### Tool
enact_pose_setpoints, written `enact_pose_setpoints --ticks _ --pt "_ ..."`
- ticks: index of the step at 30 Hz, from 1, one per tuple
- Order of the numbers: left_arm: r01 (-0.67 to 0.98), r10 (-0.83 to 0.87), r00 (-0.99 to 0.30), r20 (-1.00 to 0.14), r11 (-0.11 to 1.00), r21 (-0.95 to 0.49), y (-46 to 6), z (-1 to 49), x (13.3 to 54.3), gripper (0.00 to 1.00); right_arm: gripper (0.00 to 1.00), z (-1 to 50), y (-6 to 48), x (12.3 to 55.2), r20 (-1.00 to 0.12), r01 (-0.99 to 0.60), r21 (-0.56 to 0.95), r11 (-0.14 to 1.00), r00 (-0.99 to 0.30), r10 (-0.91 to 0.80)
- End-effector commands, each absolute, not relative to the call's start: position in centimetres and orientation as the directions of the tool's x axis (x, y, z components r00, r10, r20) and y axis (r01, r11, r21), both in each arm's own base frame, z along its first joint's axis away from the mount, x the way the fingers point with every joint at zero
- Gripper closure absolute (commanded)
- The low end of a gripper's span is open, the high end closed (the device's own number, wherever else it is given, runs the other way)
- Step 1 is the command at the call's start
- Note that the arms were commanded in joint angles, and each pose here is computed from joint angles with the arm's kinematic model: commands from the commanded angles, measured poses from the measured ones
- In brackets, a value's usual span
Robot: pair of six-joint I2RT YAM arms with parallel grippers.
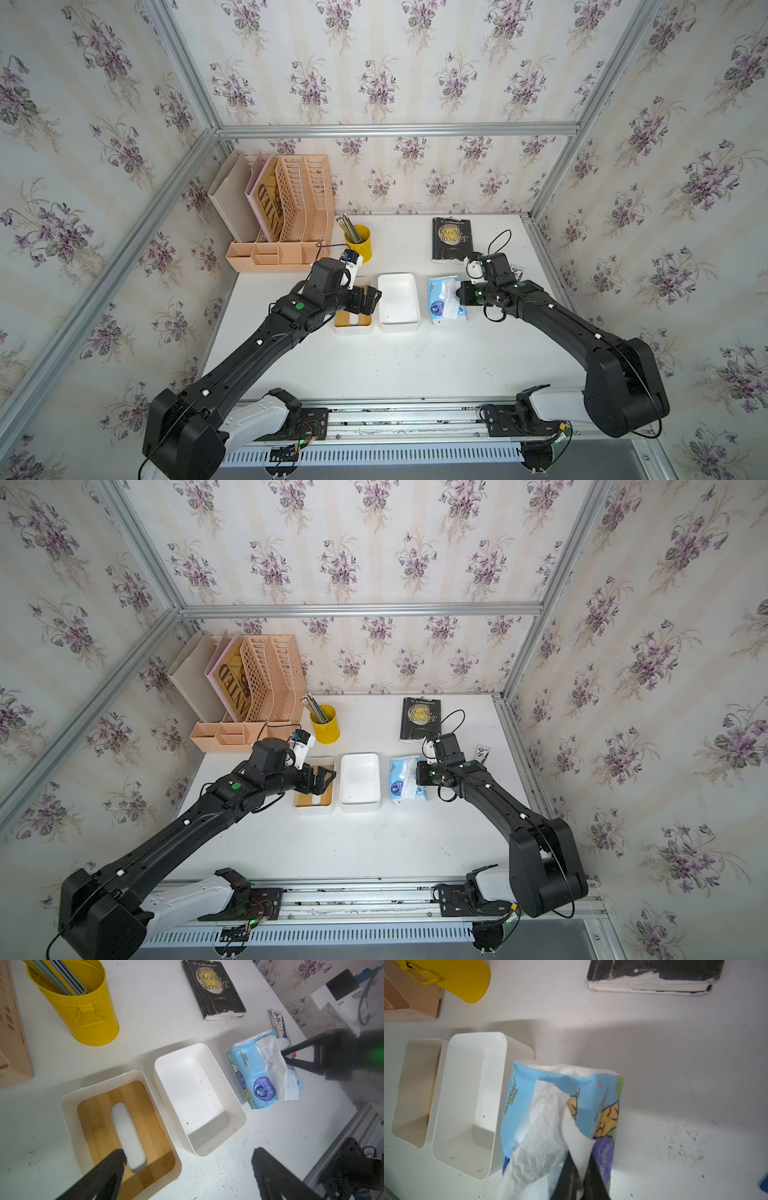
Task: Put the tissue paper into the tissue box
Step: Pick up the paper towel from the center of the board, then place the paper towel in the tissue box.
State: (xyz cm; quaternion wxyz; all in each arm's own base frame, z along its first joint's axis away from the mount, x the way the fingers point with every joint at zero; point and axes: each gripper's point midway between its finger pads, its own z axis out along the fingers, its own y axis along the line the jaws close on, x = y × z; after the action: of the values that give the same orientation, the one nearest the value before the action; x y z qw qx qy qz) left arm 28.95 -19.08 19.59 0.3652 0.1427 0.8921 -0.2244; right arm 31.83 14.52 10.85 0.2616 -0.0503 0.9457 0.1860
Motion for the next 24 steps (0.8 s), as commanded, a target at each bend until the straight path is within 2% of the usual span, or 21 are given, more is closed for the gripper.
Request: enact_pose_setpoints --ticks 1,13,24 --pt "0.426 0.079 -0.678 -0.731 0.853 -0.302 -19.3 20.3 29.2 0.01 1.0 12.2 15.2 31.8 -0.522 -0.21 0.358 0.91 -0.853 0.009" --pt "0.42 0.062 -0.663 -0.746 0.856 -0.301 -19.0 21.0 29.2 0.01 1.0 19.3 19.1 32.1 -0.599 -0.312 0.405 0.859 -0.8 -0.008" --pt "0.433 0.057 -0.629 -0.775 0.854 -0.288 -18.6 21.8 28.7 0.01 1.0 19.9 23.9 32.5 -0.601 -0.375 0.452 0.809 -0.798 -0.035"
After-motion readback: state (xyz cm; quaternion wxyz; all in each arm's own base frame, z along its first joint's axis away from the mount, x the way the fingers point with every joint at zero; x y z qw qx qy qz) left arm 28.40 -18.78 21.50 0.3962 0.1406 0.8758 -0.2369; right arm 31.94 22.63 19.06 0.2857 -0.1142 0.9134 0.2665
